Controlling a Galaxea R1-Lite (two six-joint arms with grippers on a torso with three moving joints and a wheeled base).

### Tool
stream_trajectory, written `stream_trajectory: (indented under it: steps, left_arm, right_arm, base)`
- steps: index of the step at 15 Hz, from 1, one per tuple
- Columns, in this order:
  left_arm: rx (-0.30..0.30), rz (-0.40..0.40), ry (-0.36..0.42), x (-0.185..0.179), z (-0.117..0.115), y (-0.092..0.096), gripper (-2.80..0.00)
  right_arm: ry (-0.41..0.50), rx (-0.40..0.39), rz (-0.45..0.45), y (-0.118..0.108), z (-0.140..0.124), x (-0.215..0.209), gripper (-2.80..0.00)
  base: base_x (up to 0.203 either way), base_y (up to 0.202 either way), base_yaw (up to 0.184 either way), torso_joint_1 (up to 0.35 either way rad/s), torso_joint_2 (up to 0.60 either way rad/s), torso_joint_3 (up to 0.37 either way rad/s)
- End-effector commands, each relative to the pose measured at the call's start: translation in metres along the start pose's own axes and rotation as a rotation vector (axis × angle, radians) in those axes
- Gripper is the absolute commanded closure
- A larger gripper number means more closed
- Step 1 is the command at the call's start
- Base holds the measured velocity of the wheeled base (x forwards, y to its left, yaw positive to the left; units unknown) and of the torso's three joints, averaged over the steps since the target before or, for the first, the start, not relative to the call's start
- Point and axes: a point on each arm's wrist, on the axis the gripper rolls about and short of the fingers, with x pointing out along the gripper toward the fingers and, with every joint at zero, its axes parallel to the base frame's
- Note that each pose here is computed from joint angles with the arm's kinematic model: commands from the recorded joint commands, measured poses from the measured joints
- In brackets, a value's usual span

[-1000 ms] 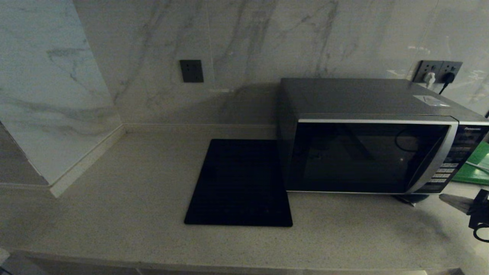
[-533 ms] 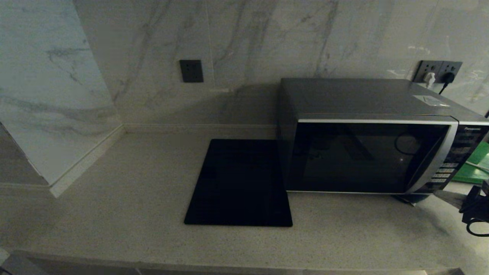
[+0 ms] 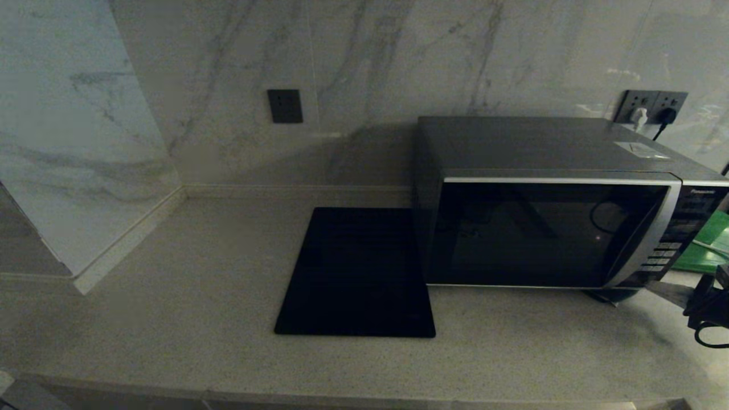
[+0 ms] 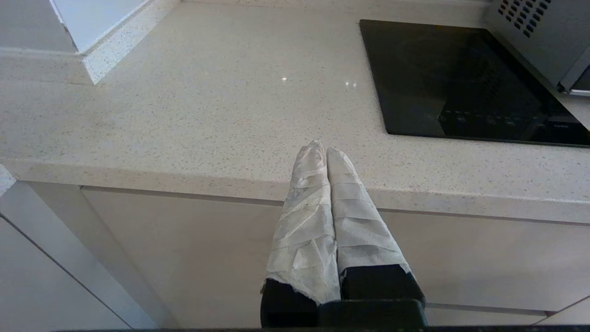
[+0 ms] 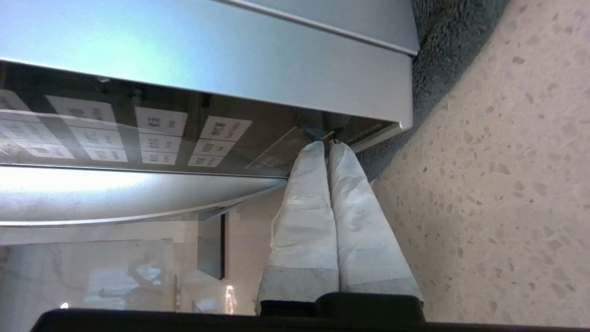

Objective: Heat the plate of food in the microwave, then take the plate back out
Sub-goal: Open the microwave oven

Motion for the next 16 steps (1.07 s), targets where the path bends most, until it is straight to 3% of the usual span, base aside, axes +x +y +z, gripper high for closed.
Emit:
stream_trajectory:
  steps: [1, 16]
  left_arm:
    - [-0.001, 0.001, 0.001, 0.0, 0.0, 0.0, 0.0]
    - [-0.001, 0.001, 0.001, 0.0, 0.0, 0.0, 0.0]
  right_arm:
    - [0.003, -0.016, 0.011, 0.004, 0.002, 0.003, 0.0]
    - [0.051, -0.035, 0.034, 0.013, -0.003, 0.025, 0.0]
  base:
    - [0.0, 0.0, 0.0, 0.0, 0.0, 0.0]
    - [0.0, 0.0, 0.0, 0.0, 0.0, 0.0]
